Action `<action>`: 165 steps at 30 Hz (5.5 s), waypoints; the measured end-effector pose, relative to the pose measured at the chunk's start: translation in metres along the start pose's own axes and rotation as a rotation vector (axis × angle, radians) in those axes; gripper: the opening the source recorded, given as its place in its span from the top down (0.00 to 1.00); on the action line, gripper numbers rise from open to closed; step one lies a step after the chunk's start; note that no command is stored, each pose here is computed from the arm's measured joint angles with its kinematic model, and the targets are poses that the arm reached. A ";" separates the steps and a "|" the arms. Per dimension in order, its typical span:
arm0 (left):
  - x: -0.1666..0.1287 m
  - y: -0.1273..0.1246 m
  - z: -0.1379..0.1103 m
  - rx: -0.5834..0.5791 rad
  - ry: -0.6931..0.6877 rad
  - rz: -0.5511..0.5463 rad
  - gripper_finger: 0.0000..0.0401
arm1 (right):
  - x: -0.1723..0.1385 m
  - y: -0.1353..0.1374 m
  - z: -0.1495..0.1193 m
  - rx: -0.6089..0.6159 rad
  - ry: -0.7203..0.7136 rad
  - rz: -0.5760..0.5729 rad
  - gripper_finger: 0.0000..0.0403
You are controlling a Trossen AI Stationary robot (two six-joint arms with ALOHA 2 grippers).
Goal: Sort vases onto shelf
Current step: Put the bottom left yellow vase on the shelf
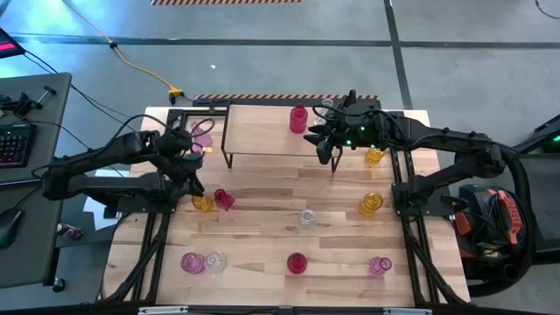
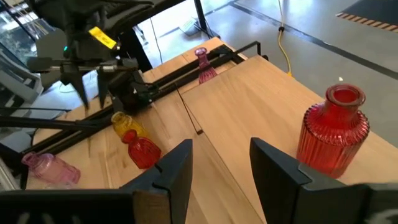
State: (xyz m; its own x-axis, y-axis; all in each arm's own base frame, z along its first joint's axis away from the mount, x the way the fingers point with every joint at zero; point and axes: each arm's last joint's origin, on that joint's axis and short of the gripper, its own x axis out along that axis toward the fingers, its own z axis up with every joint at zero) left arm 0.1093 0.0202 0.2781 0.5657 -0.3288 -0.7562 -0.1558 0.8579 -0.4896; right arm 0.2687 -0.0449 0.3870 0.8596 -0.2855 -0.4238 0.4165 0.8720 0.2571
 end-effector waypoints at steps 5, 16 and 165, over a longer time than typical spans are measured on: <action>0.000 0.000 -0.007 -0.003 0.046 0.095 0.73 | 0.000 0.000 0.000 -0.002 0.004 -0.002 0.65; 0.001 0.004 -0.013 -0.017 0.086 0.209 0.73 | 0.000 -0.001 -0.004 -0.008 0.037 -0.013 0.65; -0.023 0.081 0.275 0.045 -0.074 0.448 0.98 | -0.001 -0.007 -0.012 0.017 0.097 -0.120 0.65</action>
State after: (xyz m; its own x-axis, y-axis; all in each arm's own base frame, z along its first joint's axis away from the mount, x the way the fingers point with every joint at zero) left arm 0.3061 0.2062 0.3752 0.5067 0.1064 -0.8555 -0.3642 0.9259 -0.1006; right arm 0.2619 -0.0462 0.3754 0.7708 -0.3467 -0.5345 0.5201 0.8269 0.2137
